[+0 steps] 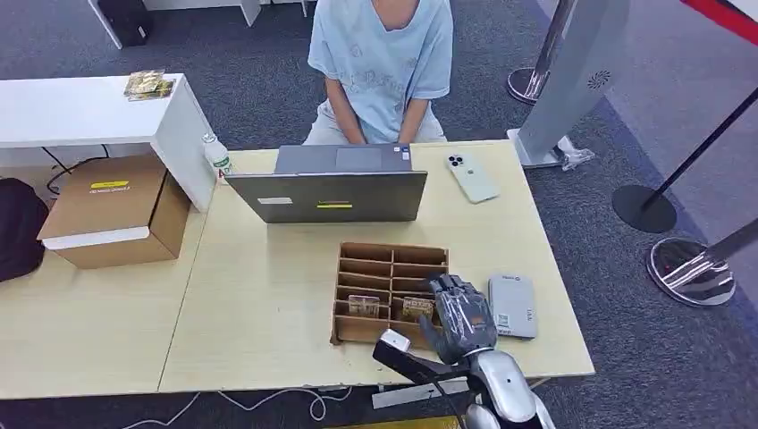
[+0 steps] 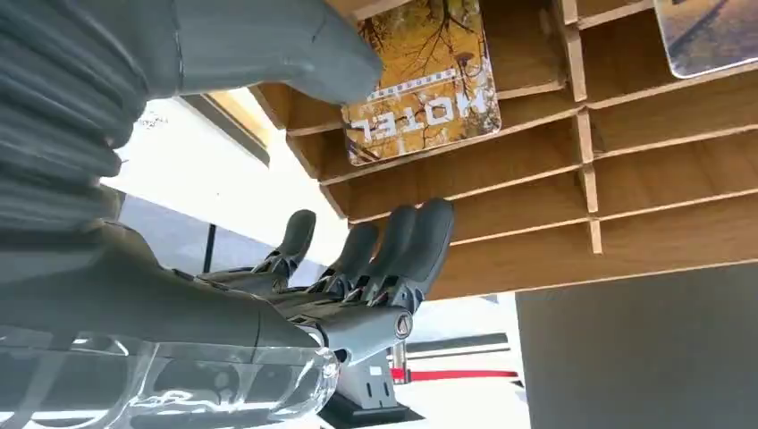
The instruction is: Pass the card to the sensor for recognition and then transmit it.
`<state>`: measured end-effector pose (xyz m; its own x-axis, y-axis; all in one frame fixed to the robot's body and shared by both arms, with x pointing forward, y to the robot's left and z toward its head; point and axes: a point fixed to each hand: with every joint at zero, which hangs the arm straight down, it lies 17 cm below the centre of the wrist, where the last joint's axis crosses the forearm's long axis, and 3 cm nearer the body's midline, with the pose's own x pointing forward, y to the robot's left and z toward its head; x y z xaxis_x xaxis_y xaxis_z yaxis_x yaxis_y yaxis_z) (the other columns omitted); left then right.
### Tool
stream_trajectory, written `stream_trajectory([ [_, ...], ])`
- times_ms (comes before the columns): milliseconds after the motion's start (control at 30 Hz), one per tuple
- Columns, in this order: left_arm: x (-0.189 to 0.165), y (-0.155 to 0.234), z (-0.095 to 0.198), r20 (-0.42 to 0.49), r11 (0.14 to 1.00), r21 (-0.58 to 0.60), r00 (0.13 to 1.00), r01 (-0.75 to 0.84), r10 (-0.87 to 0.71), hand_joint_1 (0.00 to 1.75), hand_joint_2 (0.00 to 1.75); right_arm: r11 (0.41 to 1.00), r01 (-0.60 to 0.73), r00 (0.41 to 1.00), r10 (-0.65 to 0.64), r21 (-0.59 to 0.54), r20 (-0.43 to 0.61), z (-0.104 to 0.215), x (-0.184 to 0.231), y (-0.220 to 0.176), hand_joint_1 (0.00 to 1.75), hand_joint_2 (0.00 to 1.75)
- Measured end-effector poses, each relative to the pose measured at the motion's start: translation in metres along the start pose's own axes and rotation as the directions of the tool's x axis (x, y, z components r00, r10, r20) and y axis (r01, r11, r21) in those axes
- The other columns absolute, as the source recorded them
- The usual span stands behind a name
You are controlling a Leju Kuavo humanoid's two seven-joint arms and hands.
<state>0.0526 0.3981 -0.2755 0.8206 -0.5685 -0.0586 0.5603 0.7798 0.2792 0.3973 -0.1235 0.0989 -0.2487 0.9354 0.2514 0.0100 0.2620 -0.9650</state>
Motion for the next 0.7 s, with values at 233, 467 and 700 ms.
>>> stream_trajectory([
  [233, 0.0006, 0.0002, 0.0, 0.002, 1.0, 0.001, 1.0, 0.007, -0.007, 0.0, 0.0, 1.0, -0.002, 1.0, 0.002, 0.0, -0.002, -0.0001, -0.0002, 0.0, 0.84, 1.75],
  [467, 0.0013, 0.0003, 0.0, 0.003, 1.0, 0.001, 1.0, 0.015, -0.015, 0.0, 0.0, 1.0, -0.002, 1.0, 0.002, 0.004, -0.004, 0.0004, -0.0009, 0.002, 0.86, 1.75],
  [700, 0.0014, 0.0004, 0.0, 0.004, 1.0, 0.001, 1.0, 0.015, -0.015, 0.0, 0.0, 1.0, -0.002, 1.0, 0.002, 0.004, -0.001, 0.0004, -0.0003, 0.002, 0.84, 1.75],
])
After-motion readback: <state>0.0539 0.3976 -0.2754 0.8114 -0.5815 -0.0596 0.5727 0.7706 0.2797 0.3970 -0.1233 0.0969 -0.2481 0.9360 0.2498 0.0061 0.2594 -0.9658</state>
